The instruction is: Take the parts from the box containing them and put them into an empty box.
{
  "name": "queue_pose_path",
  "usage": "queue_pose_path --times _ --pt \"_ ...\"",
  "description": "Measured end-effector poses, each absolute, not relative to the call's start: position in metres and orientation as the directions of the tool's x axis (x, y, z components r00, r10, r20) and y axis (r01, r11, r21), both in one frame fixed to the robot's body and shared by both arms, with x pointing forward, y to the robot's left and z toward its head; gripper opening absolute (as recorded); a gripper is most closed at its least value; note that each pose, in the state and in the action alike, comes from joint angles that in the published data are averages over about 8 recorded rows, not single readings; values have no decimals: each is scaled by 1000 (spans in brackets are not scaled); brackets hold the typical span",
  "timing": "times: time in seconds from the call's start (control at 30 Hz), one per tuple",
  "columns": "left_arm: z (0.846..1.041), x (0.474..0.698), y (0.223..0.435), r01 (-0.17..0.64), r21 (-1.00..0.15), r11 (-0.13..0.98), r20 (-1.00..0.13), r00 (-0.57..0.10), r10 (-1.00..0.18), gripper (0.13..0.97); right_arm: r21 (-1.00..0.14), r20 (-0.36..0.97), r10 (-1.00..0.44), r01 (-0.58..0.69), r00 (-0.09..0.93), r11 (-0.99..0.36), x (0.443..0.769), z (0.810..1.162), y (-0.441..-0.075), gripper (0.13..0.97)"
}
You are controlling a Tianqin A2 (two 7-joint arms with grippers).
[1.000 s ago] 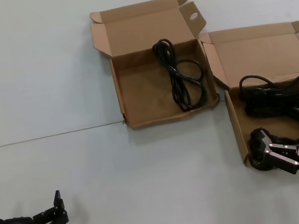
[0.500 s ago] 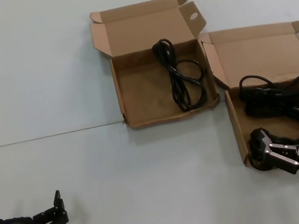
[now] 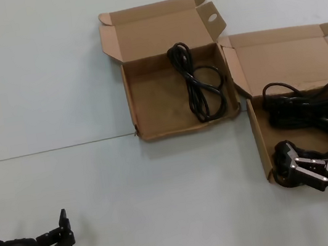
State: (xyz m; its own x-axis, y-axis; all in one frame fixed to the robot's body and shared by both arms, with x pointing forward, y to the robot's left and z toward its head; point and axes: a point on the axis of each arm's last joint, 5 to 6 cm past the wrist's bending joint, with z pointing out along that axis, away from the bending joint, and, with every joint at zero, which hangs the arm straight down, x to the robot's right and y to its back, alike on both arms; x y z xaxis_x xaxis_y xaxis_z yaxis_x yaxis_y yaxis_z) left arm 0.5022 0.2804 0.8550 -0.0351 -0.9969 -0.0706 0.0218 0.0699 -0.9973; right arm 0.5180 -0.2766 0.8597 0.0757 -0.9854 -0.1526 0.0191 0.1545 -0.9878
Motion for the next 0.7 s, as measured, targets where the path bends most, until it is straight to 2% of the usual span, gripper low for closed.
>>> queue_pose_path --times 0.7 --pt "855 502 280 22 -997 70 -71 -35 -997 966 -988 -153 -985 19 76 154 518 860 -277 966"
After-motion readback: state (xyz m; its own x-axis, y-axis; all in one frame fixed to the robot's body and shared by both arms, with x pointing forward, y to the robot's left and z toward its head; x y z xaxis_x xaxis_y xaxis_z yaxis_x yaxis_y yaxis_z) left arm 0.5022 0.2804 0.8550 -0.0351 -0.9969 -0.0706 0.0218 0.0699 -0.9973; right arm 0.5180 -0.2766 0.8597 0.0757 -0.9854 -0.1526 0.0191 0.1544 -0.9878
